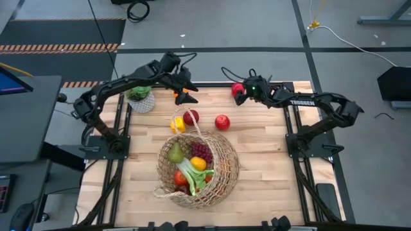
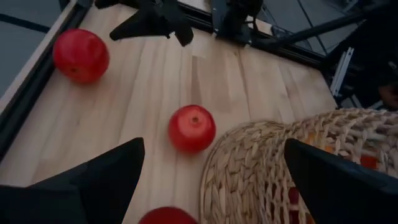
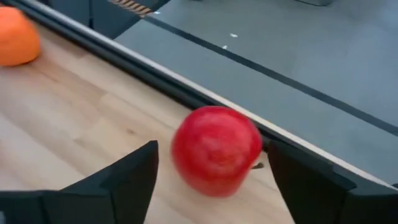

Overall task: Build produce basket
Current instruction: Put the apple into the basket

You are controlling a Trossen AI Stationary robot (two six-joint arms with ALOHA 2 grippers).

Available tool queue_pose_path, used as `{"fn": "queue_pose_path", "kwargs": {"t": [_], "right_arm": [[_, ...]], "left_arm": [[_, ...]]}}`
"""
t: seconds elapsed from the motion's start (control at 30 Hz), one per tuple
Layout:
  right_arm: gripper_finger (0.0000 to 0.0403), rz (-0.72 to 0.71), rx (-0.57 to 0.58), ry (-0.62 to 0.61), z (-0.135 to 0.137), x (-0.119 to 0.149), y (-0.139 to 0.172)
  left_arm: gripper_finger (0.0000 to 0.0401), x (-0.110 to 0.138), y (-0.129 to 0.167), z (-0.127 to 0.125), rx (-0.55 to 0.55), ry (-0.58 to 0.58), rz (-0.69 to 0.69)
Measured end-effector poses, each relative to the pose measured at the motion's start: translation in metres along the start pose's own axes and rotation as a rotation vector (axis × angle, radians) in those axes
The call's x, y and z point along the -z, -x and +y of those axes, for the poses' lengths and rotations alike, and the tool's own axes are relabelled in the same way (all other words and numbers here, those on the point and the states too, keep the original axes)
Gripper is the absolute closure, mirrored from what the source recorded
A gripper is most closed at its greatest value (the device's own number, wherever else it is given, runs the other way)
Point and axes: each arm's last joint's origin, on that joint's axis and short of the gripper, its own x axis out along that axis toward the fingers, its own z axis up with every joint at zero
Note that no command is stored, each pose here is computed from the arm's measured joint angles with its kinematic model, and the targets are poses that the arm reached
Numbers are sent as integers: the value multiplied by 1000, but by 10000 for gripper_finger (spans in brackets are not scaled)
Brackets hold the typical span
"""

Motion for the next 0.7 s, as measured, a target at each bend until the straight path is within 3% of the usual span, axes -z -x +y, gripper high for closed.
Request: {"fn": "queue_pose_path", "kwargs": {"t": [0.3,0.43,0.7], "right_arm": [[11,61,18,33,6,23,-43],[9,57,32,25,2,28,-56],[4,15,11,0,0,15,-60]], "left_arm": [[8,15,18,-30,4,-107,-89],[8,29,23,-38,0,-142,-128],[8,53,24,-43,-1,-94,-136]]}}
